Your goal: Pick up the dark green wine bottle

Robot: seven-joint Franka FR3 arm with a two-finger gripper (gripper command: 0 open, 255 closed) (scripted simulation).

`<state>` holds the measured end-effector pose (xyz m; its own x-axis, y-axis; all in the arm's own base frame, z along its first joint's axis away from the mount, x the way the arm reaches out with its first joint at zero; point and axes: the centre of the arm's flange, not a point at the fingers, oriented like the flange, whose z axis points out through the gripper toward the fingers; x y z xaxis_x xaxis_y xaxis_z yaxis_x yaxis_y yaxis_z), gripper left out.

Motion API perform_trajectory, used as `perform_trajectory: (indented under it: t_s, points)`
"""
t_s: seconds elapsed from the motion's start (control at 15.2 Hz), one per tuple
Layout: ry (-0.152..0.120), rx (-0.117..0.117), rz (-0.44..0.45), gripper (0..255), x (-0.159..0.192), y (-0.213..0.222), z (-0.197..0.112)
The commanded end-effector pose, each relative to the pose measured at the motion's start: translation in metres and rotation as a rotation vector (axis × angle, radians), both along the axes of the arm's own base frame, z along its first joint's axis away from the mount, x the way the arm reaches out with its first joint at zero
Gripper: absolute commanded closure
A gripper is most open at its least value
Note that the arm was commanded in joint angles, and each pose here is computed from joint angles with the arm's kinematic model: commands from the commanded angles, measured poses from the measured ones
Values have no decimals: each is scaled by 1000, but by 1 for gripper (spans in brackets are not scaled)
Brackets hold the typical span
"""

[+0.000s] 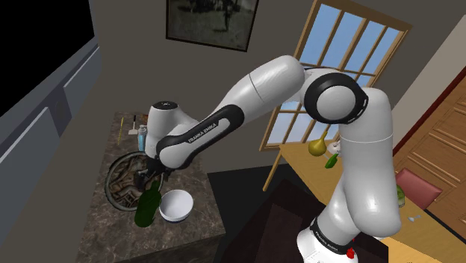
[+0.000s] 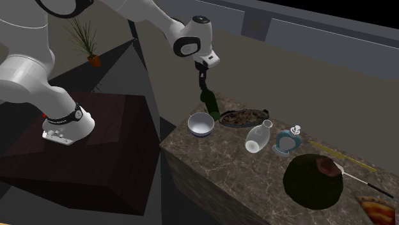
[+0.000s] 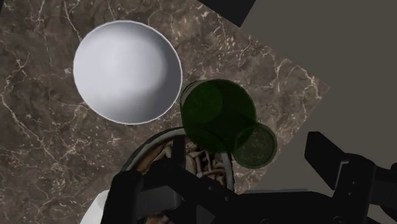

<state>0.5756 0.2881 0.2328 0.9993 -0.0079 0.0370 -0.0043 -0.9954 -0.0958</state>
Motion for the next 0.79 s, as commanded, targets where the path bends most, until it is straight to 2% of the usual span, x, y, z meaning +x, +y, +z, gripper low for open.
perform_trajectory:
  t_s: [0.0, 0.13, 0.2, 0.73]
  points:
    - [0, 0, 0, 0, 0, 0, -9]
    - [0, 0, 0, 0, 0, 0, -9]
    - [0, 0, 0, 255, 0, -1, -9]
    - [0, 0, 0, 255, 0, -1, -9]
